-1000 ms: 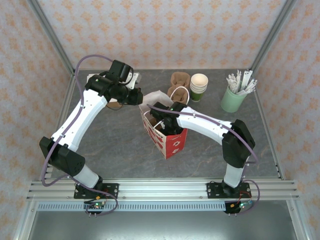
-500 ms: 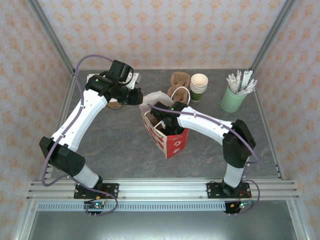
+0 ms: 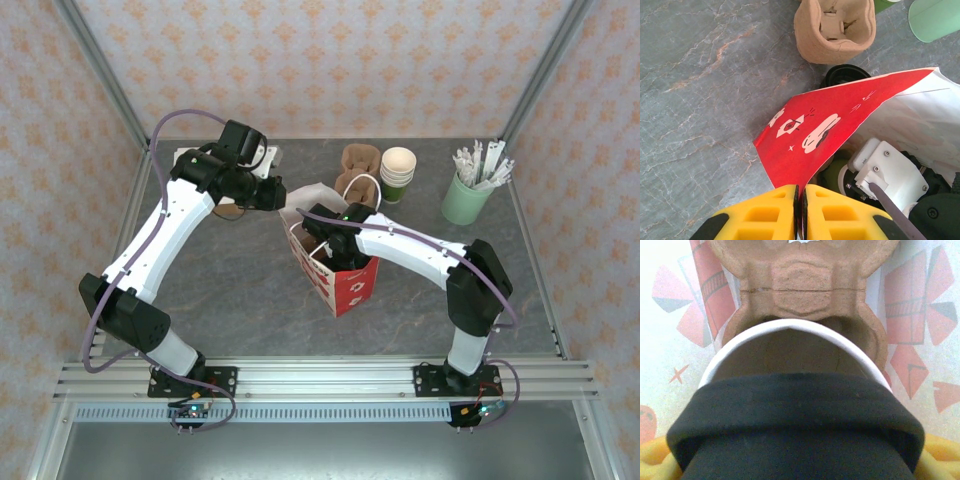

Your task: Pack the takeout coffee

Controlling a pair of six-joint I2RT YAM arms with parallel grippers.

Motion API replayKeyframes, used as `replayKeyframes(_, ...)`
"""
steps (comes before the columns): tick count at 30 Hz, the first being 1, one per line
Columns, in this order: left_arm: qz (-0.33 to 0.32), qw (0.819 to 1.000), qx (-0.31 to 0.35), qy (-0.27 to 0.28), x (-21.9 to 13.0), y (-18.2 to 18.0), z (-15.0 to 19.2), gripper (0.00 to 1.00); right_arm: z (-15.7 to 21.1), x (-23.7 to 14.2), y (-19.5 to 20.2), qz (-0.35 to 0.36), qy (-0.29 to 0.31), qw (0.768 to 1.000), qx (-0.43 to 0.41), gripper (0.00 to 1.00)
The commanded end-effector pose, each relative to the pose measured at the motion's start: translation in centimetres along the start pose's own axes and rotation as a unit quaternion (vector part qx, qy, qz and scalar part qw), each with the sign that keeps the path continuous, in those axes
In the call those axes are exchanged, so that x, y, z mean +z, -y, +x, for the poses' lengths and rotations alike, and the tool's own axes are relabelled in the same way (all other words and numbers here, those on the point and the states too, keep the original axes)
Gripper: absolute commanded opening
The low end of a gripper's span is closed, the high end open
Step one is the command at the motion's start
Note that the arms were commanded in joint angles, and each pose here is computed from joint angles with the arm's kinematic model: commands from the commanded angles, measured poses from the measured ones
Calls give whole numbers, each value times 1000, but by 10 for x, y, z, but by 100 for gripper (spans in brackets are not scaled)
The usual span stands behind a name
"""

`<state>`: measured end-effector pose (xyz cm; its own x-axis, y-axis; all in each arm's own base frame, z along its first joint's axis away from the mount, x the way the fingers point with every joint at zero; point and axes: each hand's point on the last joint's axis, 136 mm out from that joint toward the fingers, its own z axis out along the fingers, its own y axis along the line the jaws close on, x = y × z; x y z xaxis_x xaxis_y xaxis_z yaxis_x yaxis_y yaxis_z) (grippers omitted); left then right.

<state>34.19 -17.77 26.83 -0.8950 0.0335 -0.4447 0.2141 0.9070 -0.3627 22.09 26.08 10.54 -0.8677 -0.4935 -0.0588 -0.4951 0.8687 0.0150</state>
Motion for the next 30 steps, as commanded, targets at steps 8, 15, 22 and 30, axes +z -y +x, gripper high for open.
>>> replayKeyframes(8, -13, 1000, 5, 7, -3, -1, -4, 13, 28, 5, 21, 40, -51, 998, 6, 74)
replayKeyframes(15, -12, 1000, 6, 7, -4, 0, -4, 13, 28, -4, 20, 40, -49, 998, 6, 74)
replayKeyframes(22, -11, 1000, 6, 6, -4, 0, -4, 13, 26, -10, 19, 37, -44, 998, 9, 74)
replayKeyframes(30, -7, 1000, 6, 10, -6, 3, -5, 13, 17, -24, 16, 28, -20, 999, 11, 74)
